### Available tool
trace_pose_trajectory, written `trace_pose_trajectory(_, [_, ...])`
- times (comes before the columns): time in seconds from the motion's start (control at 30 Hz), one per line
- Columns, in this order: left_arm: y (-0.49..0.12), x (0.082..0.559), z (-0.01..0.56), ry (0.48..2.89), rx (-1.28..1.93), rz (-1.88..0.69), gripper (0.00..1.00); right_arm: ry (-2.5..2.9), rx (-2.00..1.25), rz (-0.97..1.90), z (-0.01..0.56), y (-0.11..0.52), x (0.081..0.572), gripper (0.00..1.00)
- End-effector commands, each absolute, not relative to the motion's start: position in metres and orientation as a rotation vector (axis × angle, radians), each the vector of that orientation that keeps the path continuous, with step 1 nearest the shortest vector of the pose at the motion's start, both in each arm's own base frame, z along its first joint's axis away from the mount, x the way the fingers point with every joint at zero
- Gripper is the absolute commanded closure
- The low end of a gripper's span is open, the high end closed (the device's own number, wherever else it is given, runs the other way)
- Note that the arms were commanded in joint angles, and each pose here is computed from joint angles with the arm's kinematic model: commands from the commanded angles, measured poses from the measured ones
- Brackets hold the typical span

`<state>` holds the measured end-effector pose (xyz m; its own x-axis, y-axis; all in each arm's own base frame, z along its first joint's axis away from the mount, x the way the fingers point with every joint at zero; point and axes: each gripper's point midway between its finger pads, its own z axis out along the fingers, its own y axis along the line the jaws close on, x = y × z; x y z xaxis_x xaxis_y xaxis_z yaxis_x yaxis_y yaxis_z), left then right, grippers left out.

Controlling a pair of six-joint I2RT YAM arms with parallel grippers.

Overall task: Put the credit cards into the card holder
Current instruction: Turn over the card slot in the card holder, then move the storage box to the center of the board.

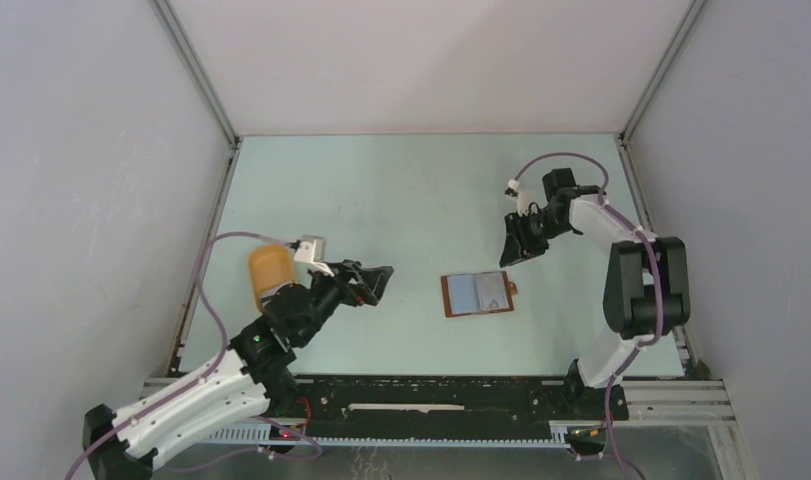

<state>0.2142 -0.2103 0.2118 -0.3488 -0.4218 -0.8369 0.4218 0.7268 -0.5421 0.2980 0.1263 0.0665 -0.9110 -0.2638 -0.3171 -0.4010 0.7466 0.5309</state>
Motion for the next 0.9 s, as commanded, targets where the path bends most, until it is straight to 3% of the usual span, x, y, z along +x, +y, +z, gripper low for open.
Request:
trace_pose_trajectory(0.0, [-0.154,0.217,0.180,1.791,-0.061,-0.598,0.00,2.499,-0.693,0.805,0.122,0.130,0.307,0.58])
trace_pose_trajectory(0.17, [-0.122,0.220,0.186,1.807,-0.154,-0.529,0.00,2.262,-0.812,0.735,0.194,0.148,0.303,0.56])
trace_pose_trajectory(0.2, [-0.117,0.222,0.186,1.818,-0.172,-0.515,0.00,2.220,-0.822,0.723,0.206,0.149,0.301,0.51])
trace_pose_trajectory(0.33, [-0.101,0.232,0.176,1.884,-0.248,-0.488,0.00,2.097,-0.873,0.788,0.233,0.158,0.289,0.11])
trace_pose_trajectory(0.37, [-0.097,0.235,0.173,1.901,-0.274,-0.482,0.00,2.096,-0.890,0.866,0.231,0.165,0.283,0.09])
trace_pose_trajectory(0.57, [-0.055,0.254,0.149,1.996,-0.498,-0.400,0.03,2.130,-1.014,1.149,0.211,0.188,0.258,0.13])
trace_pose_trajectory(0.67, [-0.035,0.263,0.141,2.016,-0.583,-0.326,0.10,2.111,-1.059,1.177,0.208,0.196,0.250,0.14])
trace_pose_trajectory(0.87, [0.002,0.270,0.118,2.101,-0.768,-0.101,0.13,2.127,-1.058,1.193,0.203,0.200,0.247,0.15])
